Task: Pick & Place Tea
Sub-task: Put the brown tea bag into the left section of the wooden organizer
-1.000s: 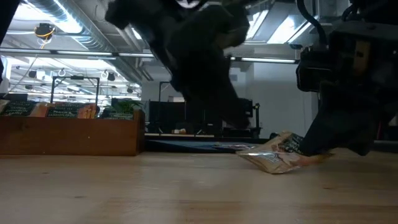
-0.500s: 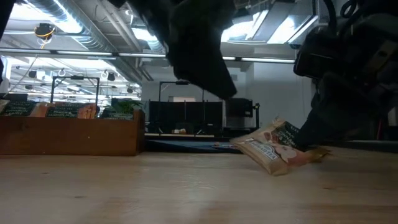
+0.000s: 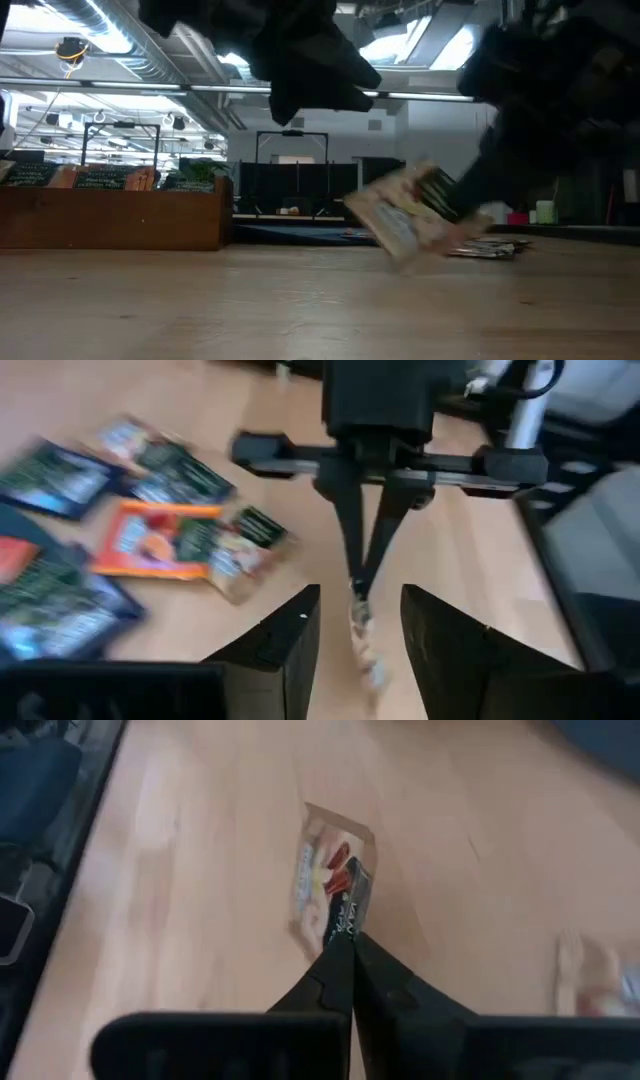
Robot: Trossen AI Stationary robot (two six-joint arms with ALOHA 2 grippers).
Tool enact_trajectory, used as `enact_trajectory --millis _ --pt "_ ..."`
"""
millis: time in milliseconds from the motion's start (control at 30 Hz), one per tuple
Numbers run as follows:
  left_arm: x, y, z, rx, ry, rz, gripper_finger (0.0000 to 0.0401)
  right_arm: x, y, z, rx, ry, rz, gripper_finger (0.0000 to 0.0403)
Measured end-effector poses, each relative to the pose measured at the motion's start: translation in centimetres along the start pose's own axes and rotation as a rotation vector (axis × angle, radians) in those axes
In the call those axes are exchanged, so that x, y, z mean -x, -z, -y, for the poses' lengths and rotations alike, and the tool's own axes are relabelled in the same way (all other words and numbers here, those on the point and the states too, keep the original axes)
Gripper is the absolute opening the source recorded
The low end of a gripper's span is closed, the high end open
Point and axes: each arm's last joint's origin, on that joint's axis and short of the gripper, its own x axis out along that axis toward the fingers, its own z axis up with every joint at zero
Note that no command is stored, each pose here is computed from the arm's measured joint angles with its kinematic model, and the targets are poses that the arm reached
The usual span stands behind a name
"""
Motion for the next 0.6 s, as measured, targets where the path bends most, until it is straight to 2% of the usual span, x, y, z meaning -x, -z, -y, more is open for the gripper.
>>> enact_trajectory --millis 133,300,400,600 --pt "-0.1 -0.2 -1.2 0.111 0.063 -0.04 0.0136 -0.6 -1.8 -0.8 0.094 0.01 -0.018 0.0003" --pt "-0.1 -0.5 -2.0 0.14 0.147 -0.081 0.0136 -0.8 -3.6 -1.6 0.171 0.112 -0.064 0.0003" --pt "-0.1 -0.5 -2.0 0.156 0.183 -0.102 0.0136 -0.9 -4.4 -1.8 0.181 0.152 -0.077 0.0003" --pt "-0.1 -0.1 -2.1 0.159 0.166 -0.141 0.0125 -1.1 -5.7 -1.7 0.158 0.16 -0.051 0.0003"
